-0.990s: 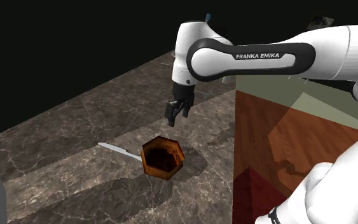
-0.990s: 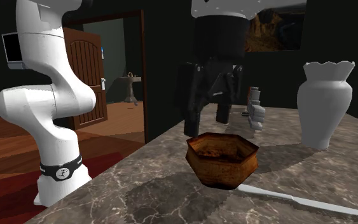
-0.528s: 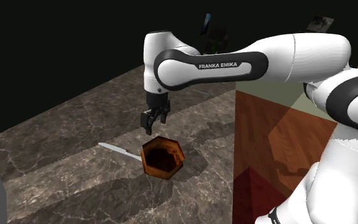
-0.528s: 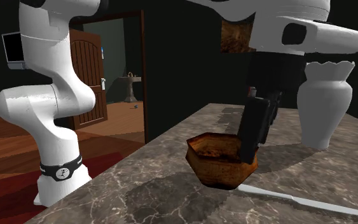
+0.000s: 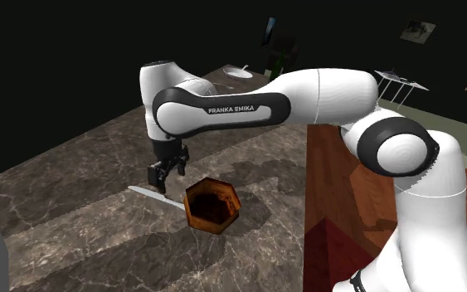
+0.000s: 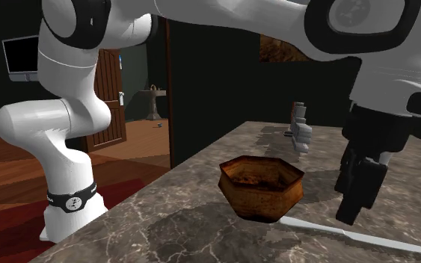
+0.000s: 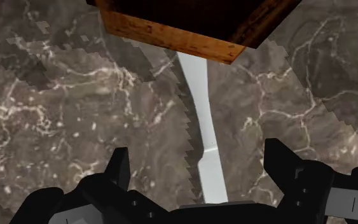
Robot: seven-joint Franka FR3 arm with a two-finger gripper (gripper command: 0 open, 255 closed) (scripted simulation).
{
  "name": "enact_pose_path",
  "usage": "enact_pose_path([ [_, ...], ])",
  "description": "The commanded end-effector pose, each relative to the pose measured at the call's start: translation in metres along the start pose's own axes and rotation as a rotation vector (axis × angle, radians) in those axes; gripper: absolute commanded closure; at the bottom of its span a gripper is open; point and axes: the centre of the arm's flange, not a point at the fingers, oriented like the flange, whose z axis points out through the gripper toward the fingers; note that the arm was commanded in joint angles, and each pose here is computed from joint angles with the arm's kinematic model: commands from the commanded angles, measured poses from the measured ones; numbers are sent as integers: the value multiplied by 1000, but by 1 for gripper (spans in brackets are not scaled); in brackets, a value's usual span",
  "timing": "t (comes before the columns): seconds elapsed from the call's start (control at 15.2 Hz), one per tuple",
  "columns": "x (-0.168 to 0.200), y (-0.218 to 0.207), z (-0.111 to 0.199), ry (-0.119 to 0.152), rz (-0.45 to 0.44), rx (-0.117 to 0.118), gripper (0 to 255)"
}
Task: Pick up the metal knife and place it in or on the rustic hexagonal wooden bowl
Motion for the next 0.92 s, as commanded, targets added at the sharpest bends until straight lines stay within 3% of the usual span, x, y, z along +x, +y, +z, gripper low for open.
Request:
enact_pose_path([
  [0.0,20,-16,11,-12,-29,-2,0],
  [0.53,22,-19,53,-14,-35,-3,0],
  [0.86,22,-19,53,-14,-35,-3,0],
])
